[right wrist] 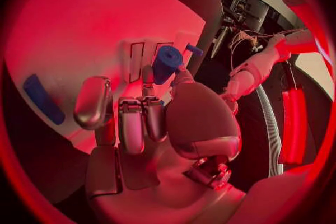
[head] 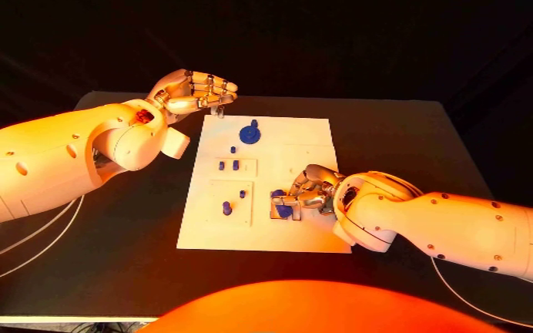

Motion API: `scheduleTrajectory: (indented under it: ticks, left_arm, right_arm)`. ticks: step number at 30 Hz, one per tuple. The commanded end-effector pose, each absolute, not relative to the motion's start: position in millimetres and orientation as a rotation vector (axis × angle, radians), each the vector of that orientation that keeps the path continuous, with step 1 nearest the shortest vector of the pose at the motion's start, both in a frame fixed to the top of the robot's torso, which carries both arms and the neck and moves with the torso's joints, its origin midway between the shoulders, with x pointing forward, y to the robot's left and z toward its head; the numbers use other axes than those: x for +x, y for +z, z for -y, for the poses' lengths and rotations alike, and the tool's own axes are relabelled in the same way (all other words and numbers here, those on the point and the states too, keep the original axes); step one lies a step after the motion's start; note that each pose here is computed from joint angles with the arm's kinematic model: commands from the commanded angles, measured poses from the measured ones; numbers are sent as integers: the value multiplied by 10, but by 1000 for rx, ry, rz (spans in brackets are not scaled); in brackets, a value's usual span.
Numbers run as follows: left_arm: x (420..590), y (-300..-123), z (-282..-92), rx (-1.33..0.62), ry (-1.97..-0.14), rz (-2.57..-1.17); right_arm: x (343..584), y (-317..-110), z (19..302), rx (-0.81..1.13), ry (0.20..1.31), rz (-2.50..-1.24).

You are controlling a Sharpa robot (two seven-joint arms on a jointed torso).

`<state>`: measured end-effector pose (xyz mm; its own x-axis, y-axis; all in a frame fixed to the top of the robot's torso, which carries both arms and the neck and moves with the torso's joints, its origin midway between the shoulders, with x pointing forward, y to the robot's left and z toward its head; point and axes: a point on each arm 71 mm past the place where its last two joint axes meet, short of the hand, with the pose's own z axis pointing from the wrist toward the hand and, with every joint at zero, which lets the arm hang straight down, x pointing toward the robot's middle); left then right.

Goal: Assemble the parts on the task board

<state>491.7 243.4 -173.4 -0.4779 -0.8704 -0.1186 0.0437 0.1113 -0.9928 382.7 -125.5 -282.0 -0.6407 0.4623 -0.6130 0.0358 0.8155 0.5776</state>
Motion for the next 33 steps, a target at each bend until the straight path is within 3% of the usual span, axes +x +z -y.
scheduleTrajectory:
  ticks: [1,23,33]
  left_arm:
    - [4909,-1724,-2414,-824,-1498,-1610]
    - [4904,-1723,-2444,-828,-1491,-1609]
    - [4902,-1719,-2459,-827,-1489,-1603]
  right_arm:
    - [3837,-2823,1266,358,658,-2172]
    - [3662,-2685,1418,257,689,-2143]
    - [3689,-2492,1899,339,706,-1973]
